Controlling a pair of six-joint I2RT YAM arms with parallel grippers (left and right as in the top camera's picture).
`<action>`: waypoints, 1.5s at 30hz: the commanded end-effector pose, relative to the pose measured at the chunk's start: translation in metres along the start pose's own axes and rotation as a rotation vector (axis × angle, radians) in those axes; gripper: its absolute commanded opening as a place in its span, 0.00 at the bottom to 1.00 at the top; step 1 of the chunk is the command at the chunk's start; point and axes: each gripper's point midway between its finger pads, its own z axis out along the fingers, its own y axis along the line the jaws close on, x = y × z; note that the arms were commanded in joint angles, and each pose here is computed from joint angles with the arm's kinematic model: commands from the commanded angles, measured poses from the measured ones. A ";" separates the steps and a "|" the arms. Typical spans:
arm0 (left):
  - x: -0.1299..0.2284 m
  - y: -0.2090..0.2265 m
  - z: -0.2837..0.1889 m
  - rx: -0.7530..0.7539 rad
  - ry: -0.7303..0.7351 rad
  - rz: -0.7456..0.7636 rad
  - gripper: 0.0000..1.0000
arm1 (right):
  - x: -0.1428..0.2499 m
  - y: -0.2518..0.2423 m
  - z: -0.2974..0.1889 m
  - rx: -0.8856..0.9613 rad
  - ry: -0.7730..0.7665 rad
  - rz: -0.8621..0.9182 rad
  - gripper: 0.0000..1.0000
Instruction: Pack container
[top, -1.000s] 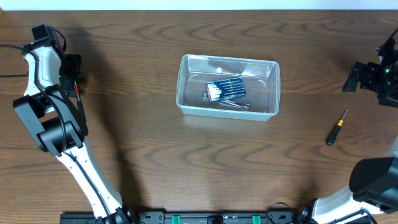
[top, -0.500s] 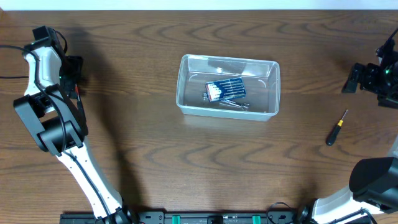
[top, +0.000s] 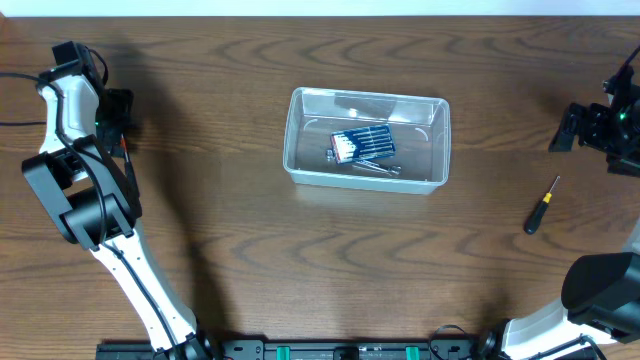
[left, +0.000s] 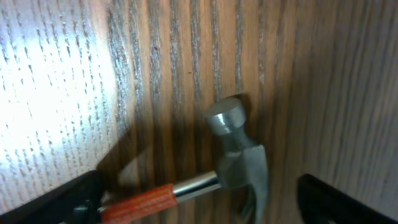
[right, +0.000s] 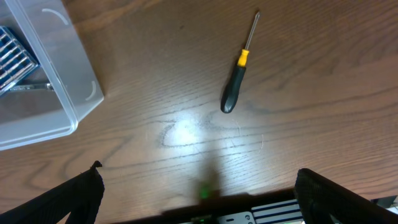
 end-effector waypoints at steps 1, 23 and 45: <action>0.006 0.010 0.012 -0.042 0.019 0.001 0.90 | 0.002 0.005 0.001 -0.008 0.007 -0.008 0.99; 0.016 0.033 0.010 -0.137 0.065 -0.021 0.81 | 0.003 0.004 0.001 -0.001 0.012 -0.011 0.99; 0.017 0.036 0.009 -0.147 0.070 -0.020 0.42 | 0.003 0.004 0.001 -0.001 0.012 -0.011 0.99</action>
